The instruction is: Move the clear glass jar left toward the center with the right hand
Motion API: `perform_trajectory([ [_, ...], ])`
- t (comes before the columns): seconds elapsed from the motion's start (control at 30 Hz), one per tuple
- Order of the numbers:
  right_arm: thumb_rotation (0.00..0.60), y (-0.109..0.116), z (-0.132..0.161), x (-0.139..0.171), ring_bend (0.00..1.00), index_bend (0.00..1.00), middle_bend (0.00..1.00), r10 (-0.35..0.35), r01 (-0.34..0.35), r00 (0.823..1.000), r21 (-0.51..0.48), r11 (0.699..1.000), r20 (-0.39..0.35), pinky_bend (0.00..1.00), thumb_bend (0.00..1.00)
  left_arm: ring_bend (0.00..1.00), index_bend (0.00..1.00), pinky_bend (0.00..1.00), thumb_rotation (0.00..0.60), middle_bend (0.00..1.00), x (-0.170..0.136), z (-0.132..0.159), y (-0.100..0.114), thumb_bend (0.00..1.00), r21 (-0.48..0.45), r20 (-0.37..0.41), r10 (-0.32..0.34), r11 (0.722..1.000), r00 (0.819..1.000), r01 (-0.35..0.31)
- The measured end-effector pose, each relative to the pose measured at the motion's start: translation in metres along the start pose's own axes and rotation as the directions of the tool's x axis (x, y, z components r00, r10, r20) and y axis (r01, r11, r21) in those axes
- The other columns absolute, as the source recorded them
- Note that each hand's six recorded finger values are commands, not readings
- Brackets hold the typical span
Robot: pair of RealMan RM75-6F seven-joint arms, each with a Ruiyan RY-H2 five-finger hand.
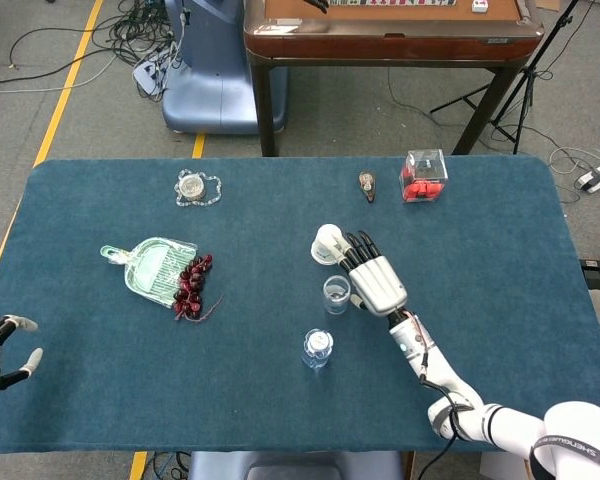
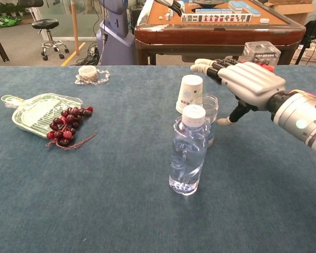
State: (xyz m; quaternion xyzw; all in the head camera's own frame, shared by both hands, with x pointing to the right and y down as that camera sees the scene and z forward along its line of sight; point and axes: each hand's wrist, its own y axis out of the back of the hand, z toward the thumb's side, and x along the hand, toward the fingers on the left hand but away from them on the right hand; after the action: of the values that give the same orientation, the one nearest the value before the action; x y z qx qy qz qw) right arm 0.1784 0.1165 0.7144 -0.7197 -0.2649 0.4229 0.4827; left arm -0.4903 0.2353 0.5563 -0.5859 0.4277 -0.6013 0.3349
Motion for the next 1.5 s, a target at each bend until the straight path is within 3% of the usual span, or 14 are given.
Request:
perform_trajectory([
  [0.43,0.6,0.002,0.0,0.002,0.0,0.0,0.0,0.007,-0.007,1.0,-0.017,1.0,-0.01,0.06,0.0,0.37,0.43,0.52,0.6,0.41,0.001,-0.003,-0.001,0.3,0.01,-0.011,-0.006,1.0,1.0,0.006],
  [0.67,0.6,0.022,-0.023,0.03,0.0,0.0,0.0,-0.006,0.006,1.0,0.01,1.0,0.021,0.06,0.0,0.37,0.4,0.52,0.6,0.41,0.001,0.0,0.0,0.3,0.014,-0.004,0.004,1.0,1.0,-0.004],
  [0.87,0.6,0.046,-0.057,0.071,0.0,0.0,0.0,0.013,-0.022,0.994,0.081,0.996,0.106,0.06,0.0,0.37,0.34,0.52,0.6,0.41,0.0,0.004,-0.001,0.3,0.023,0.015,0.015,1.0,1.0,-0.015],
  [0.97,0.6,0.058,-0.08,0.1,0.0,0.0,0.0,0.036,-0.058,0.982,0.118,0.991,0.184,0.06,0.0,0.37,0.28,0.52,0.6,0.41,0.0,0.006,-0.001,0.3,0.028,0.023,0.024,0.999,0.999,-0.025],
  [1.07,0.6,0.07,-0.103,0.138,0.0,0.0,0.0,0.065,-0.104,0.956,0.124,0.987,0.284,0.06,0.0,0.37,0.22,0.52,0.6,0.41,0.0,0.009,-0.001,0.3,0.03,0.033,0.035,0.999,0.999,-0.036],
  [1.2,0.6,0.081,-0.123,0.182,0.0,0.0,0.0,0.095,-0.138,0.919,0.087,0.987,0.382,0.06,0.0,0.37,0.21,0.52,0.6,0.41,-0.001,0.011,-0.003,0.3,0.042,0.042,0.036,0.998,0.998,-0.038],
  [1.4,0.6,0.093,-0.139,0.233,0.0,0.0,0.0,0.057,-0.098,0.87,0.057,0.994,0.49,0.06,0.0,0.37,0.21,0.52,0.6,0.41,0.0,0.015,-0.009,0.3,0.06,0.047,0.017,0.998,0.999,-0.02],
  [1.5,0.6,0.096,-0.143,0.248,0.0,0.0,0.0,0.048,-0.08,0.857,0.039,0.996,0.513,0.06,0.0,0.37,0.21,0.52,0.6,0.41,0.0,0.017,-0.013,0.3,0.07,0.05,0.002,0.998,0.999,-0.006],
])
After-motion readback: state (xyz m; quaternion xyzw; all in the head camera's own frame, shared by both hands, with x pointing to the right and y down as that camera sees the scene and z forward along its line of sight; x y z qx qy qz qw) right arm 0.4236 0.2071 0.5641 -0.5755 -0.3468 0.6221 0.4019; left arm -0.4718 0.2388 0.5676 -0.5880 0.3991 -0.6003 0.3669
